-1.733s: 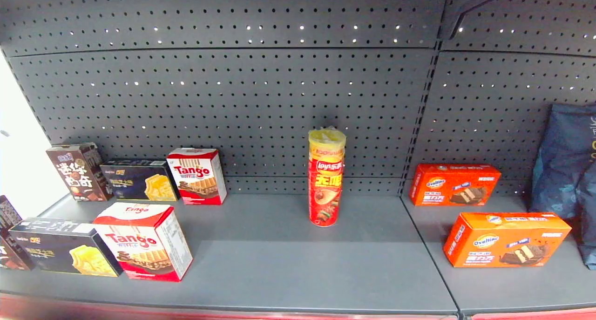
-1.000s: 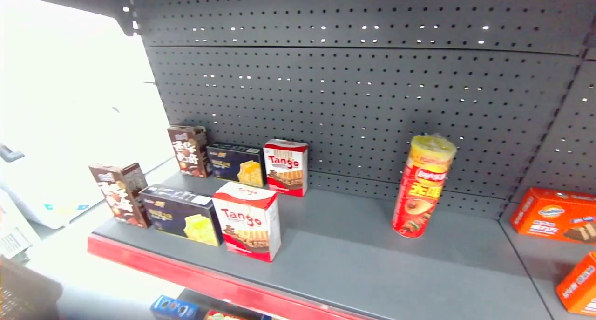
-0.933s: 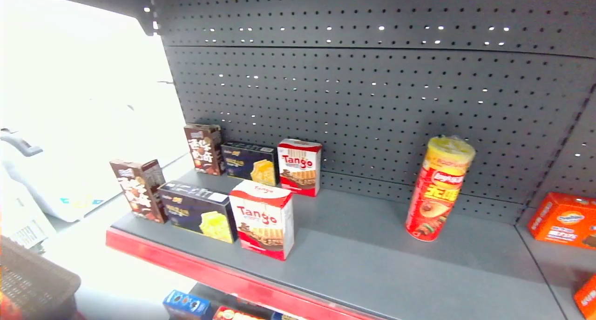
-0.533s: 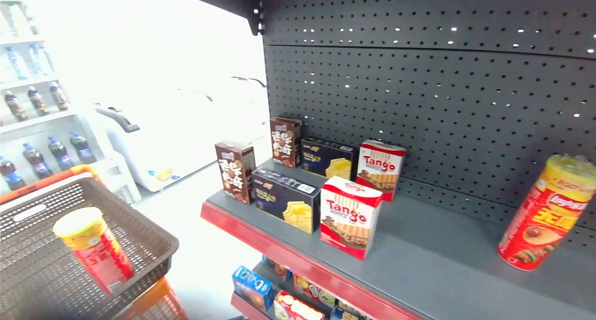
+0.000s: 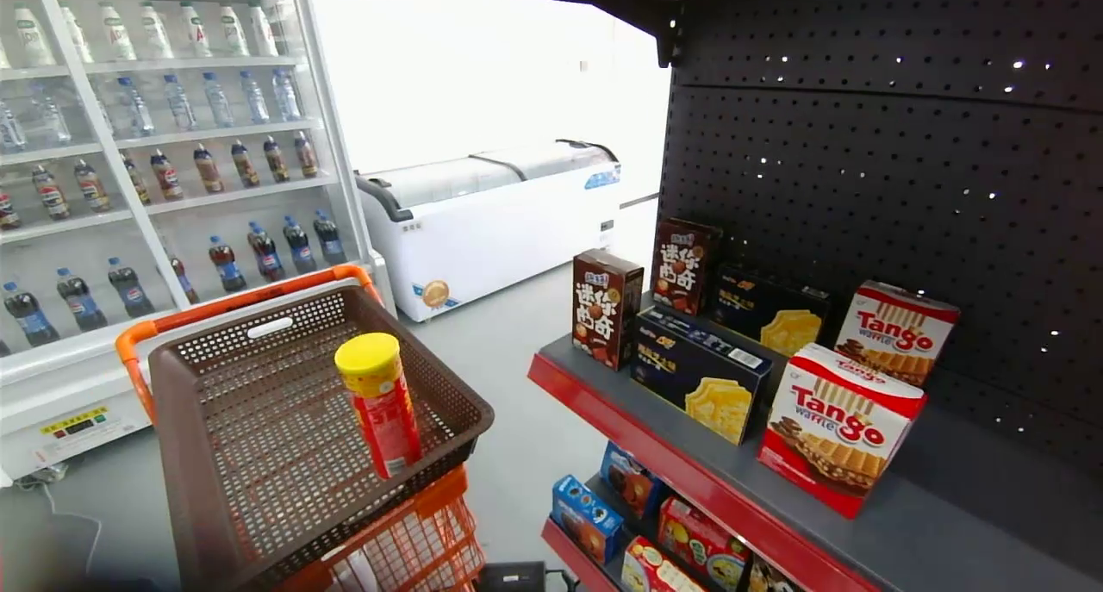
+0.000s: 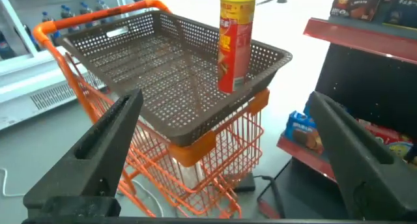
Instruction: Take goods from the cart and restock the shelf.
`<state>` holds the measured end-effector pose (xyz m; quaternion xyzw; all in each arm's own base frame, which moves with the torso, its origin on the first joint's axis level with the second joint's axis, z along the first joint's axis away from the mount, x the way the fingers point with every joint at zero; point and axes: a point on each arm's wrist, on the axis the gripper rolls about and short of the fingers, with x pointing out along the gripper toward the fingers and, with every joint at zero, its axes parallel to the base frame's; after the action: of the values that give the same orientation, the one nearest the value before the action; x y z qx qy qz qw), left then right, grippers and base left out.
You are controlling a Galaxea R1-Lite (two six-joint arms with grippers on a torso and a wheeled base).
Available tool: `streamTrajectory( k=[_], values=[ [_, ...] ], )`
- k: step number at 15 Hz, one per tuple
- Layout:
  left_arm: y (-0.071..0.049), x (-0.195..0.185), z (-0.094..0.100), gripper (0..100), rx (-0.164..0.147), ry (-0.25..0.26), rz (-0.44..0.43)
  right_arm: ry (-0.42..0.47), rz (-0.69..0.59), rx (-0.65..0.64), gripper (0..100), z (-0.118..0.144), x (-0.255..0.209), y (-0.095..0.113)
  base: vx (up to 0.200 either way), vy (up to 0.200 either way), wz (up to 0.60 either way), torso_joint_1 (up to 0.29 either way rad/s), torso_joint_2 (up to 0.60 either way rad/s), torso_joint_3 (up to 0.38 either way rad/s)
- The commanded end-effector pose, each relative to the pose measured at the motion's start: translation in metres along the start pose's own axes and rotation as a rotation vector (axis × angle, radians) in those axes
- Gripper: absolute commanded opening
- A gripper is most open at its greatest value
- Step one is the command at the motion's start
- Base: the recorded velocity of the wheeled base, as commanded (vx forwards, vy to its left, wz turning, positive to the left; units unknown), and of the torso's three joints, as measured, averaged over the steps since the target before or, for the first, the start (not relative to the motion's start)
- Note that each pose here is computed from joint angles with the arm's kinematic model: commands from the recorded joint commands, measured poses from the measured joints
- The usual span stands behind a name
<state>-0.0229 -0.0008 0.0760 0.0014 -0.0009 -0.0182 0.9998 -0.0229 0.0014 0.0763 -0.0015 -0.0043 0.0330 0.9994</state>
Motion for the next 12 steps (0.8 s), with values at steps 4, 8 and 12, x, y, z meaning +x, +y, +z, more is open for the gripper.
streamTrajectory(
  k=[4, 8, 12],
  values=[
    [0.0, 0.022, 0.087, 100, 0.086, 0.101, -0.047, 0.001, 0.002, 0.0, 100, 0.0, 0.0, 0.0, 0.0, 0.0, 0.0, 0.0, 0.0, 0.0],
    [0.002, 0.108, 0.12, 100, 0.084, 0.338, -0.062, 0.001, 0.002, 0.0, 100, 0.0, 0.0, 0.0, 0.0, 0.0, 0.0, 0.0, 0.0, 0.0],
    [-0.001, 0.176, 0.106, 100, 0.145, 0.413, -0.079, 0.001, 0.002, 0.0, 100, 0.0, 0.0, 0.0, 0.0, 0.0, 0.0, 0.0, 0.0, 0.0]
  ],
)
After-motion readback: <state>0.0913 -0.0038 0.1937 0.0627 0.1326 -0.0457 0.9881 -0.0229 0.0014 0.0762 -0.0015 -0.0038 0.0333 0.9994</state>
